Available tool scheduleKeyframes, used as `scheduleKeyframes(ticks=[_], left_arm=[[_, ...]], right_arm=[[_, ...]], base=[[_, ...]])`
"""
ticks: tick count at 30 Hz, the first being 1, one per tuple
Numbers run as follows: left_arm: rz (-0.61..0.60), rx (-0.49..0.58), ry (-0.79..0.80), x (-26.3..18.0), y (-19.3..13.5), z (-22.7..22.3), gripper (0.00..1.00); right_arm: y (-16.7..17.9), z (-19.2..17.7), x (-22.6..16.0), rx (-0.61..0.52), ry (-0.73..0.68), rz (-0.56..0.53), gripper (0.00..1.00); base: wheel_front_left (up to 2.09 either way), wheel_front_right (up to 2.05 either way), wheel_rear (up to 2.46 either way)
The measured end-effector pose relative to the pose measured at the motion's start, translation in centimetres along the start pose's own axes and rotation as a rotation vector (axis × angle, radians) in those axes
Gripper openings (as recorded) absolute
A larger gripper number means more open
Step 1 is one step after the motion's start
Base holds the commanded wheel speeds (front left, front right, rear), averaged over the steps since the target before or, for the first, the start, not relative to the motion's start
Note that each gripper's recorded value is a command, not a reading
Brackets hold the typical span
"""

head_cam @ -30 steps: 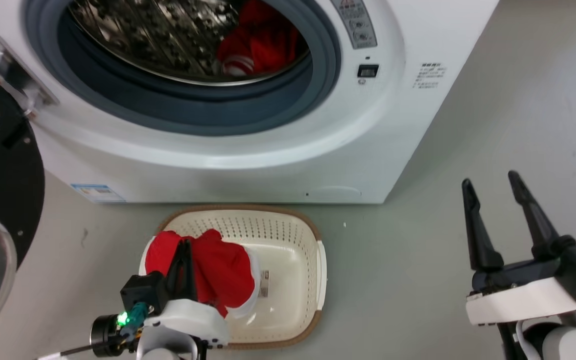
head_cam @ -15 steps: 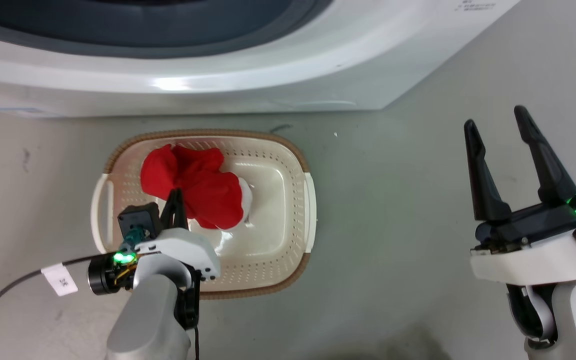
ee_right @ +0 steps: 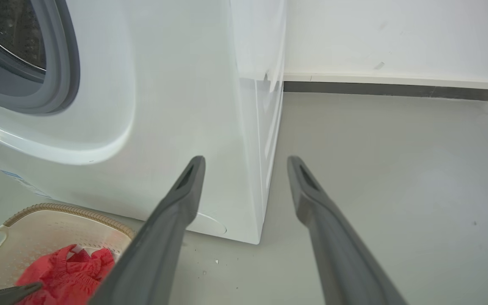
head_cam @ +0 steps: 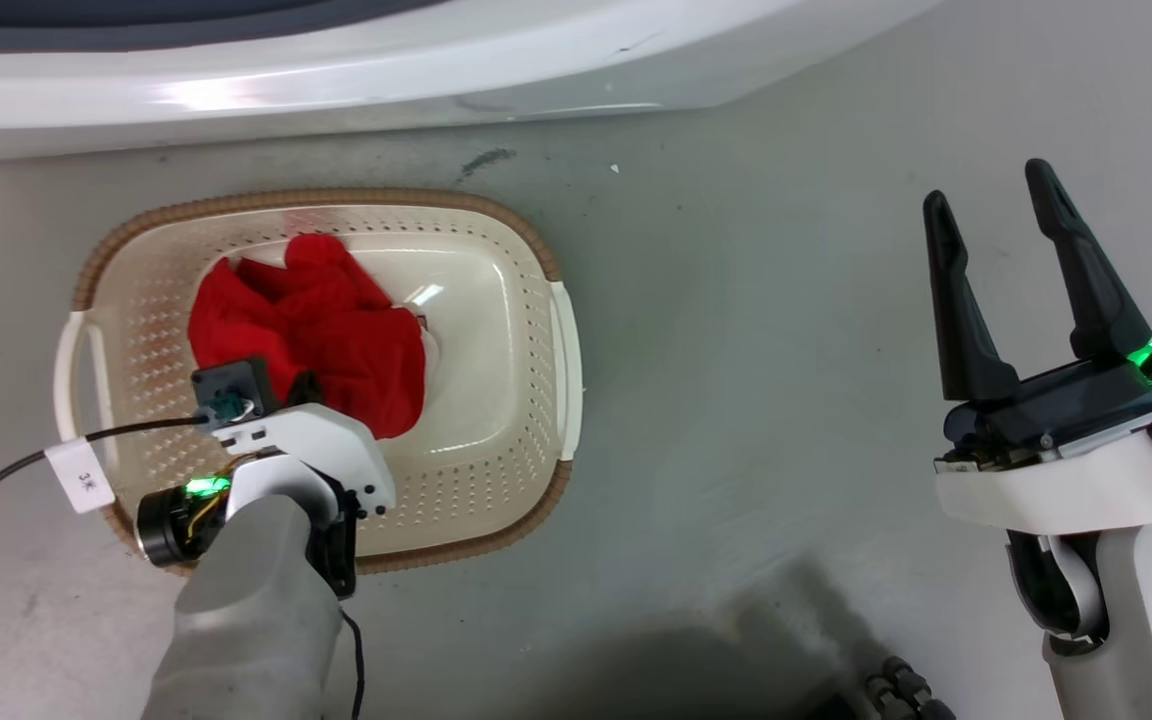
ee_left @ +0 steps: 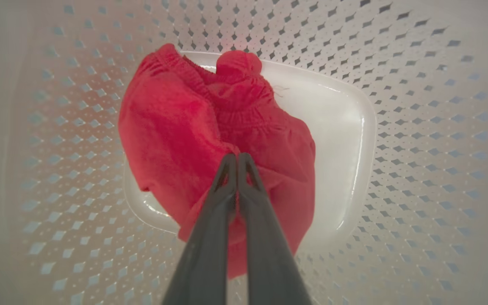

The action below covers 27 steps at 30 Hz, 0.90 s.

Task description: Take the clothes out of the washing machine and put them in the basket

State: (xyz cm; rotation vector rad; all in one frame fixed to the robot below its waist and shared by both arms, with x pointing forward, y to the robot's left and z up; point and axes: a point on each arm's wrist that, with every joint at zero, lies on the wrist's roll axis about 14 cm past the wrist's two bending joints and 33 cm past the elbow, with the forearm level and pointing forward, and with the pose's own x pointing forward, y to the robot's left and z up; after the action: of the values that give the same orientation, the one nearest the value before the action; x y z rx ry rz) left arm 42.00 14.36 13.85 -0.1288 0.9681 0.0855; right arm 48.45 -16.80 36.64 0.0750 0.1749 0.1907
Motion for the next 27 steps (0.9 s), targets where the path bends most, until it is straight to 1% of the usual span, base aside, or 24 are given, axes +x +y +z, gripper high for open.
scheduleKeyframes(ticks=[3,8,9,10,11,12,21,22,23,27], left_arm=[[0.014,-0.011,0.06,0.7,0.1,-1.3,0.0],[0.041,-0.028,0.11,1.0,0.6,-2.3,0.0],[0.046,-0.026,0.115,0.7,0.9,-2.2,0.04],[0.043,-0.024,0.11,0.6,0.9,-1.9,0.35],[0.04,-0.024,0.103,0.5,0.8,-1.6,0.81],[0.033,-0.024,0.096,0.3,0.7,-1.3,1.0],[0.002,-0.018,-0.004,-3.4,0.5,1.5,1.0],[-0.007,-0.015,-0.026,-3.8,0.4,2.1,1.0],[-0.026,-0.004,-0.124,-5.4,0.2,4.7,1.0],[-0.036,0.014,-0.22,-8.0,0.5,6.5,1.0]], right_arm=[[-0.4,-0.6,-0.1,0.001,0.013,-0.01,1.0],[-0.9,-1.0,-0.2,-0.003,0.024,-0.022,1.0],[-0.9,-0.6,-0.2,-0.005,0.015,-0.02,1.0],[-0.9,-0.5,-0.2,-0.005,0.011,-0.02,1.0],[-0.8,-0.3,-0.2,-0.006,0.008,-0.02,1.0],[-0.8,0.0,-0.3,-0.006,0.002,-0.02,1.0],[0.2,3.9,-1.4,-0.013,-0.081,-0.018,1.0],[0.3,4.4,-1.7,-0.016,-0.091,-0.019,1.0],[0.6,5.7,-2.7,-0.023,-0.114,-0.023,1.0],[1.4,7.6,-3.7,-0.028,-0.148,-0.018,1.0]], base=[[0.0,0.0,0.0],[0.0,0.0,0.0],[0.0,0.0,0.0],[0.0,0.0,0.0],[0.0,0.0,0.0],[0.0,0.0,0.0],[0.0,0.0,0.0],[0.0,0.0,0.0],[0.0,0.0,0.0],[0.0,0.0,0.0]])
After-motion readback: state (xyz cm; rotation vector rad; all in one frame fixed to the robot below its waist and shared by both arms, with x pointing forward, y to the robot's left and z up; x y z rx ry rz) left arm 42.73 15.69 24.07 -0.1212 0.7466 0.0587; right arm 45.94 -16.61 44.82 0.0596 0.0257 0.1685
